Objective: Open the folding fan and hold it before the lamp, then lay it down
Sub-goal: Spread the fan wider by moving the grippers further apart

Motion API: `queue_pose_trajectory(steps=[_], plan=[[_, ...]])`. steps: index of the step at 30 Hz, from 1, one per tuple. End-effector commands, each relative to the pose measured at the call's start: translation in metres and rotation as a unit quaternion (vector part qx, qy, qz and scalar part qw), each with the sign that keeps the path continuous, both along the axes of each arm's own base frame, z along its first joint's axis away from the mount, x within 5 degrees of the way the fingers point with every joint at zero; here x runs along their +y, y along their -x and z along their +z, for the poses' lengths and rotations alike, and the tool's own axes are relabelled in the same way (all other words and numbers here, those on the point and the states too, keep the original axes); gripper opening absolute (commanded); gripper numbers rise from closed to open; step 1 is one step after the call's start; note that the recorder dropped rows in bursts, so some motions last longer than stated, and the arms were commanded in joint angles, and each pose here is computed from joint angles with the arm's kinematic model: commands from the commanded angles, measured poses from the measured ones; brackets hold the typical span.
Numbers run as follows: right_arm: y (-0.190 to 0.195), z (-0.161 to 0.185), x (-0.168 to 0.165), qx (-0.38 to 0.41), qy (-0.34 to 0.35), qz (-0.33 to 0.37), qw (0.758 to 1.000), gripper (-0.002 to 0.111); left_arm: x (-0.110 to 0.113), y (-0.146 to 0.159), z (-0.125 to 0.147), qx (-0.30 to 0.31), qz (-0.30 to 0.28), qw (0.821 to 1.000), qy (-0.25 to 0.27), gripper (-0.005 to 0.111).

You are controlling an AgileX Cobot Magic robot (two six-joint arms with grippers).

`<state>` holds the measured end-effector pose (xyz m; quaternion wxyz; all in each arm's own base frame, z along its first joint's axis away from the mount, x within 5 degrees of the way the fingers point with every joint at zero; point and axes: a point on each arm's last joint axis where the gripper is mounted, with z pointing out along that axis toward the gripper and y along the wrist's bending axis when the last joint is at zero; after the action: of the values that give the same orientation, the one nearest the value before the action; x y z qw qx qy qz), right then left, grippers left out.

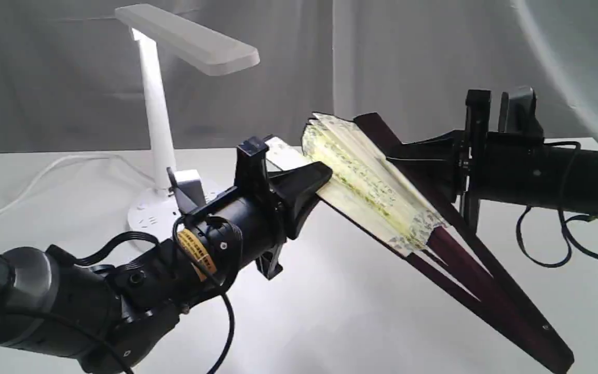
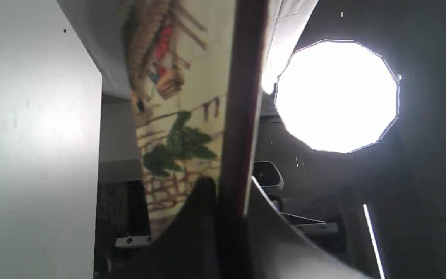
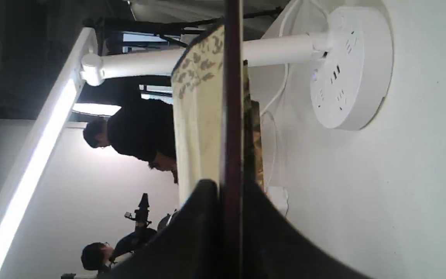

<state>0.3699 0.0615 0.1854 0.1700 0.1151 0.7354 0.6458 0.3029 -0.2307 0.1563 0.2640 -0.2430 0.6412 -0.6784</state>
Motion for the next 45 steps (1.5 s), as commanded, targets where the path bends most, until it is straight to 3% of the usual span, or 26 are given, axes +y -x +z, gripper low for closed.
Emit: queue_pose_trajectory(steps=[1, 9, 17, 26, 38, 45], plan=[[-0.002, -0.003, -0.014, -0.002, 0.021, -0.024, 0.999, 0.0, 0.005, 0.002, 0.015, -0.019, 0.018, 0.999, 0.04, 0.0], [-0.004, -0.003, -0.046, -0.001, 0.021, -0.067, 0.998, 0.0, 0.02, 0.012, 0.005, 0.005, 0.057, 0.998, 0.025, 0.0], [-0.004, -0.003, -0.086, 0.006, 0.018, -0.12, 0.993, 0.0, 0.032, 0.022, 0.024, -0.053, 0.088, 0.995, -0.01, 0.0], [-0.001, -0.003, -0.112, 0.014, 0.013, -0.156, 0.988, 0.0, 0.043, 0.025, 0.025, -0.023, 0.157, 0.987, 0.015, 0.0], [0.002, -0.003, -0.134, 0.028, 0.003, -0.187, 0.982, 0.0, 0.031, 0.05, 0.015, 0.052, 0.316, 0.946, 0.047, 0.0], [0.006, -0.003, -0.149, 0.029, 0.002, -0.207, 0.978, 0.0, 0.036, 0.051, 0.013, 0.064, 0.344, 0.935, 0.05, 0.0]])
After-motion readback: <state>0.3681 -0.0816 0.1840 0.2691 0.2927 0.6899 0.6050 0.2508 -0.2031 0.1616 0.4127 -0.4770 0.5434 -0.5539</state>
